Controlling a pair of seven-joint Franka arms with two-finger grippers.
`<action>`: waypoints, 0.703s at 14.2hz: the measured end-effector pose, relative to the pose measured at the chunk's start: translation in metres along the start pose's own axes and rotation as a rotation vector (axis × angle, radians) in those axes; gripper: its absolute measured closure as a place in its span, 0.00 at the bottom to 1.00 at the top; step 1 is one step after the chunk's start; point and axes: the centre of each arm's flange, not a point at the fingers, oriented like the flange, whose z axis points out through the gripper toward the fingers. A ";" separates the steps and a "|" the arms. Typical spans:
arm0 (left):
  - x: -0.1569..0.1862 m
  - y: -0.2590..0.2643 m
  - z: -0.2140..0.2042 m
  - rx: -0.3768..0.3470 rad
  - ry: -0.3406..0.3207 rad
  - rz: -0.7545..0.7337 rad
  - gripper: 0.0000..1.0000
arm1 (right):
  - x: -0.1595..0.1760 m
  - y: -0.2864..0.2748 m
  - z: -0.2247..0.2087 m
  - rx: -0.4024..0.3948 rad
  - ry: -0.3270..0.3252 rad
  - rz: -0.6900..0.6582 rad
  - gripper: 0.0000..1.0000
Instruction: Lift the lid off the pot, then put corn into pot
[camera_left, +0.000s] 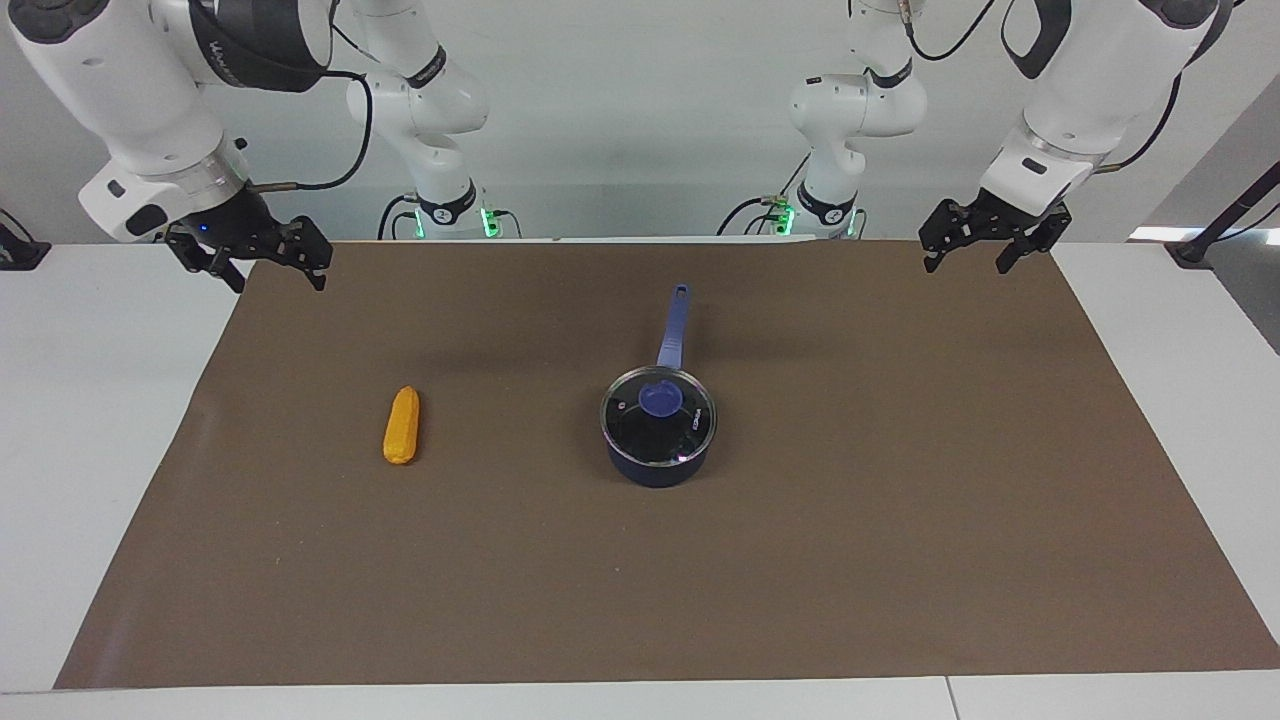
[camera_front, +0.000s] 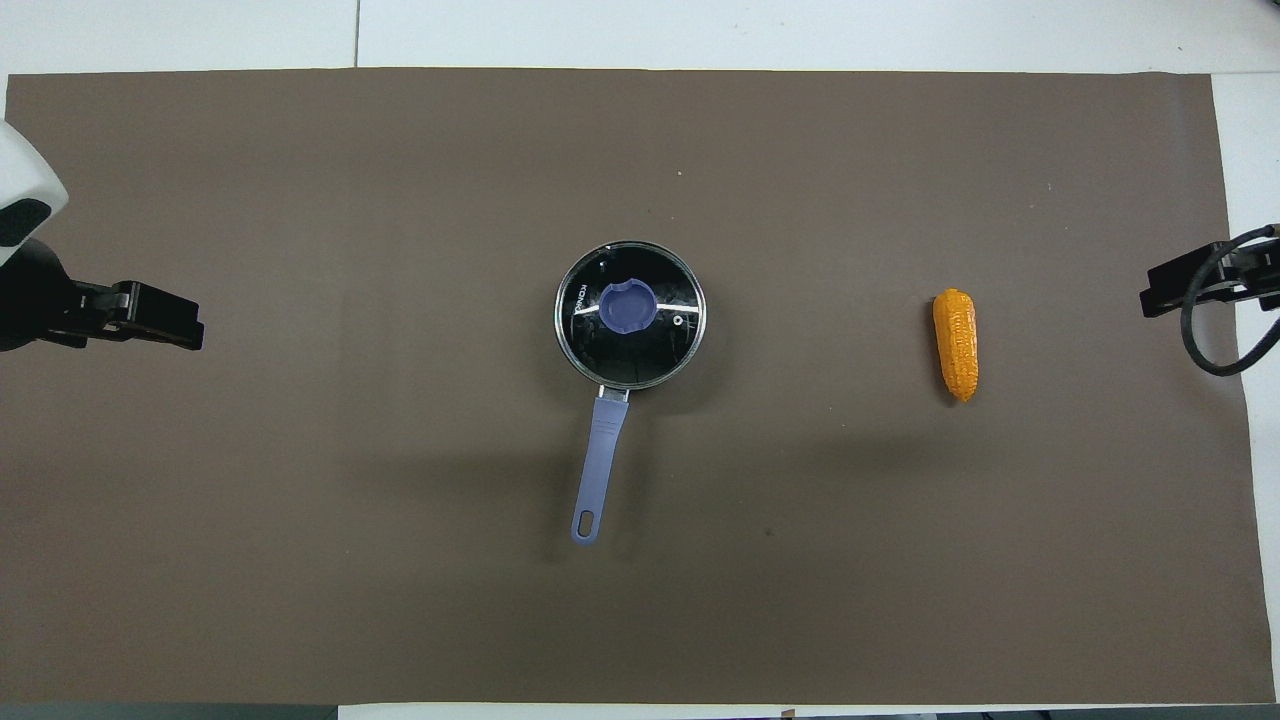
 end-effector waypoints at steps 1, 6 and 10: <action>0.000 0.000 0.000 0.000 0.000 0.000 0.00 | 0.000 0.000 0.000 0.000 0.000 0.000 0.00; 0.000 0.001 0.001 0.000 -0.002 0.000 0.00 | 0.000 0.000 0.000 0.000 0.000 0.000 0.00; -0.001 0.004 0.004 -0.001 -0.012 -0.006 0.00 | 0.000 0.000 0.000 0.000 0.000 0.000 0.00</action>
